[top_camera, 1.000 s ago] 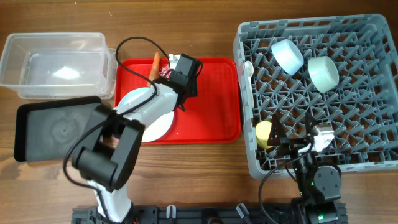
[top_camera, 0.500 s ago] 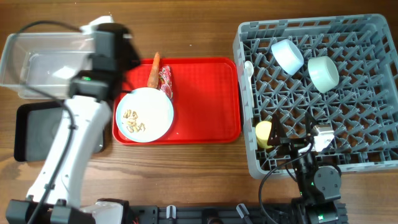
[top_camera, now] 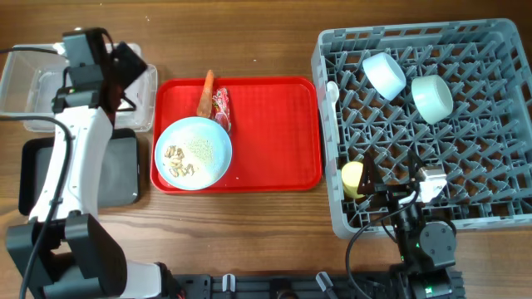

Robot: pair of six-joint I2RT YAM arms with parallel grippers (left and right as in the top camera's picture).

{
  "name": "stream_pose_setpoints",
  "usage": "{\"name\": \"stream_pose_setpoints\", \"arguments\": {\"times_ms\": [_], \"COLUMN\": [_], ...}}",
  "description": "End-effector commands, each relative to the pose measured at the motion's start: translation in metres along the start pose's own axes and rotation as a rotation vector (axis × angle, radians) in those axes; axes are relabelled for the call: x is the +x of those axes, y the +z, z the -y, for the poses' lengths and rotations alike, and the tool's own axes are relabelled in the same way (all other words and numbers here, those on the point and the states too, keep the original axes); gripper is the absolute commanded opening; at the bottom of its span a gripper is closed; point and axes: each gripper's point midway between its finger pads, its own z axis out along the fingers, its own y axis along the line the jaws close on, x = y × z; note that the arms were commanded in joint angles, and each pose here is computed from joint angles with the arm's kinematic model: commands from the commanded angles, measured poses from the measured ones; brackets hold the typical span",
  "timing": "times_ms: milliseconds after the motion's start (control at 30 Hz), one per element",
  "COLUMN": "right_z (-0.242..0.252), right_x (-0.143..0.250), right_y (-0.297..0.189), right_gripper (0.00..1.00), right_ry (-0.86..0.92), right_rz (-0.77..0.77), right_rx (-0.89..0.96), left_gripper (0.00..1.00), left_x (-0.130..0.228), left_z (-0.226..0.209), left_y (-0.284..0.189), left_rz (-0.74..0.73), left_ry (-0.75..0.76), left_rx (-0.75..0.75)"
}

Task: Sort waste into correct bins and load items into the dishwasher rack

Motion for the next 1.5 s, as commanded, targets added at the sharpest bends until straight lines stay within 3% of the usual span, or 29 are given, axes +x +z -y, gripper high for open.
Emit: {"name": "stream_pose_setpoints", "arguments": {"times_ms": [0,133,233,433,567,667,833,933,1100,1267,1467], "right_z": [0.0,0.0,0.0,0.0,0.0,0.0,0.0,0.0,0.0,0.0,0.0], "right_x": [-0.002,-0.002,-0.002,-0.002,-0.002,-0.002,-0.002,-0.002,-0.002,-0.002,-0.002], "right_y": [0.0,0.0,0.0,0.0,0.0,0.0,0.0,0.0,0.0,0.0,0.0], "right_gripper": [1.0,1.0,1.0,1.0,1.0,1.0,1.0,1.0,1.0,1.0,1.0], "right_ry": [0.016,0.016,0.016,0.016,0.016,0.016,0.016,0.016,0.016,0.016,0.016], "right_rz": [0.009,0.009,0.009,0.009,0.009,0.009,0.009,0.009,0.009,0.009,0.009], "right_rx": [-0.004,-0.004,-0.004,-0.004,-0.004,-0.004,-0.004,-0.004,-0.004,-0.004,-0.004], "left_gripper": [0.8,0.72,0.7,0.66,0.45,0.23,0.13,0.12,0.12,0.08,0.04], "left_x": [0.048,0.109,0.14,0.183,0.189,0.177,0.131,0.096,0.026,-0.014,-0.029], "left_z": [0.04,0.068,0.075,0.065,0.061,0.07,0.099,0.101,0.056,-0.032,-0.074], "left_y": [-0.005,0.009,0.032,0.08,0.09,0.083,0.049,0.021,-0.019,0.0,0.017], "left_rz": [-0.144,-0.254,-0.287,-0.365,-0.378,-0.346,-0.218,-0.108,0.078,0.098,0.045], "left_ry": [0.138,0.429,0.539,0.586,0.586,0.579,0.554,0.506,0.267,-0.153,-0.292], "left_rx": [0.106,0.117,0.076,0.02,0.009,0.029,0.086,0.053,-0.106,-0.246,-0.212]}}
